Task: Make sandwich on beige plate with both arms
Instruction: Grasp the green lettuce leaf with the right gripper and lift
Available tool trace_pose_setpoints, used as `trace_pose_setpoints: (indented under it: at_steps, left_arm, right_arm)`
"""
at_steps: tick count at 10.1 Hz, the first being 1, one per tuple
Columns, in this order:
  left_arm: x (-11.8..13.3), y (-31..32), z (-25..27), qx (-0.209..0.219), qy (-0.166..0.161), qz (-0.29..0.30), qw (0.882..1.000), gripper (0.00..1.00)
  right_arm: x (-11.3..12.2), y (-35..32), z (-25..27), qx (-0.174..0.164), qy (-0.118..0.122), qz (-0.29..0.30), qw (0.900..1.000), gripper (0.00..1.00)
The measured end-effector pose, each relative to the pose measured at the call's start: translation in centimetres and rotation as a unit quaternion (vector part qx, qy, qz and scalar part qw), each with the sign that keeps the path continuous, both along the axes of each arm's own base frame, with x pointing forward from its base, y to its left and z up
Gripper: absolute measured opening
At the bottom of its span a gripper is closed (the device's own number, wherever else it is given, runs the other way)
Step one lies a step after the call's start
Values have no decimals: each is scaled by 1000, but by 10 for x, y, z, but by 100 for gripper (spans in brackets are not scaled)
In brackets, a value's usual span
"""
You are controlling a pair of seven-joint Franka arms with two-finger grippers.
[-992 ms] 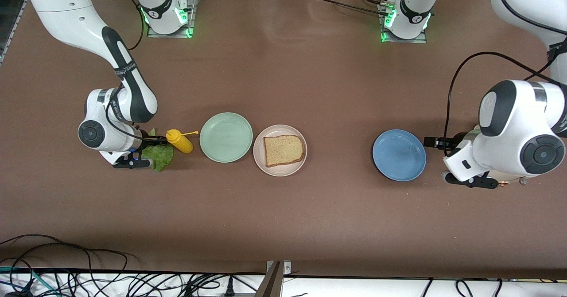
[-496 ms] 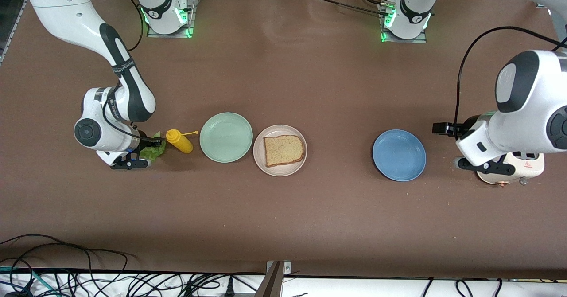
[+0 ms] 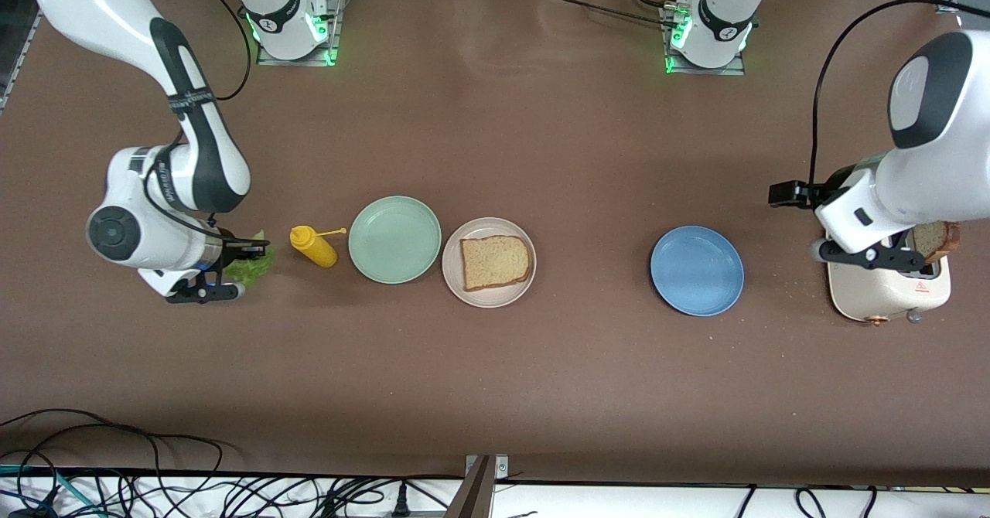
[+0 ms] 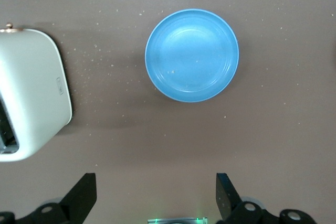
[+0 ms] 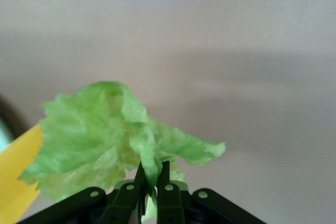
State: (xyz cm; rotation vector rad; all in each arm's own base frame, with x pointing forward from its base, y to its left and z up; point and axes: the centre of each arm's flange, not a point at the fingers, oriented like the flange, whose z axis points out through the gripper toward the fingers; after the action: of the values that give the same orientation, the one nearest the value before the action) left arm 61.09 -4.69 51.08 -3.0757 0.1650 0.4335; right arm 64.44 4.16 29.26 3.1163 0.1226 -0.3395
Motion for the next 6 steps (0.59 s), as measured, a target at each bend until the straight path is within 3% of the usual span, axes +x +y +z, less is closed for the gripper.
trace_pose_setpoints:
  at_steps: [2,6]
  left_arm:
    - [-20,4,12,0,-14,3,1000,100]
    - [-38,14,28,6,-30,31,999,100]
  right_arm:
    - [10,9,55,2,19,0,1000,8]
    - [10,89,103,28,23,-80,996,8]
